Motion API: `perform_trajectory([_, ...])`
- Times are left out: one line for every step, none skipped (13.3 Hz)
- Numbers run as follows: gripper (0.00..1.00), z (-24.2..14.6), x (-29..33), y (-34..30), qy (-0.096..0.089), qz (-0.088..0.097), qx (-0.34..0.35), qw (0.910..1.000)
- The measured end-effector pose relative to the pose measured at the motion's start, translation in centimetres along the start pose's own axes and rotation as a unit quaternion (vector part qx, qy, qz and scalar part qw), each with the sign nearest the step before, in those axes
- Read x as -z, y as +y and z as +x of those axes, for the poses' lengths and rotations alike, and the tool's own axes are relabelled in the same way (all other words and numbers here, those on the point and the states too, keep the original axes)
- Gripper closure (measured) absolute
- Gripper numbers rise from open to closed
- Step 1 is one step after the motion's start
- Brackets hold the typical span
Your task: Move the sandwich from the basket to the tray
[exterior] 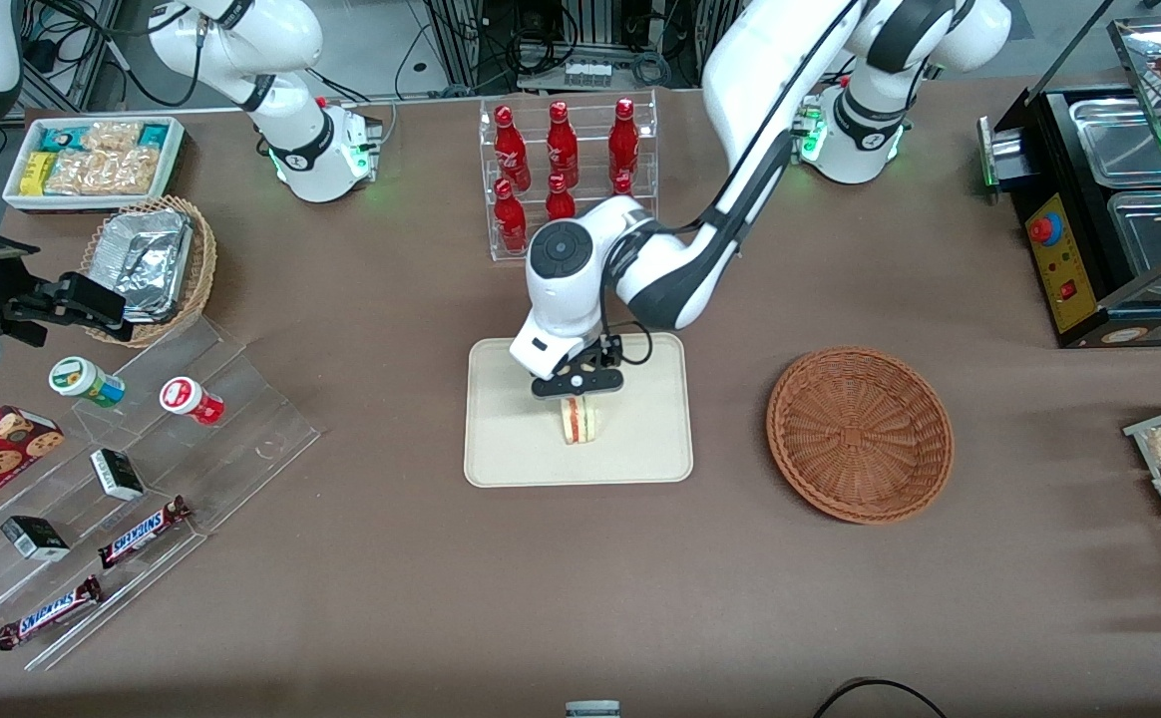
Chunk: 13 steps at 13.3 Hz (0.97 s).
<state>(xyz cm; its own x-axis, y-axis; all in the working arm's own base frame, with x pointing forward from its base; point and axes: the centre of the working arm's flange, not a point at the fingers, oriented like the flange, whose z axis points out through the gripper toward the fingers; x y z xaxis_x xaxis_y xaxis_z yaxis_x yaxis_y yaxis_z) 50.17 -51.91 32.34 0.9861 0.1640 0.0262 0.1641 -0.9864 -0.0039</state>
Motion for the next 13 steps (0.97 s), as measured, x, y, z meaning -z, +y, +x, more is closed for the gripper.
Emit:
perform_trajectory([0.00,1.6,3.7,-2.0,-0.007,0.001,0.022,0.9997])
perform_trajectory([0.00,3.2,7.6,-4.6,-0.013,0.003,0.041,0.9991])
perform_trajectory([0.00,4.4,11.3,-7.4,-0.018,0.010,0.055,0.9983])
perform_trajectory([0.00,5.2,14.6,-10.3,-0.022,0.018,0.060,0.9978])
perform_trajectory([0.00,5.8,17.2,-13.0,-0.029,0.027,0.055,0.9977])
perform_trajectory([0.00,6.3,19.4,-15.7,-0.036,0.035,0.046,0.9977])
perform_trajectory([0.00,7.0,21.1,-18.5,-0.044,0.041,0.035,0.9976])
perform_trajectory([0.00,7.9,22.6,-21.5,-0.053,0.045,0.021,0.9974])
perform_trajectory([0.00,8.8,23.6,-24.4,-0.061,0.048,0.006,0.9970])
perform_trajectory([0.00,9.7,24.4,-27.5,-0.067,0.047,-0.009,0.9966])
perform_trajectory([0.00,10.6,25.1,-30.5,-0.069,0.044,-0.023,0.9964])
perform_trajectory([0.00,11.3,25.7,-33.7,-0.069,0.039,-0.036,0.9962])
perform_trajectory([0.00,11.9,26.3,-36.8,-0.069,0.035,-0.050,0.9957])
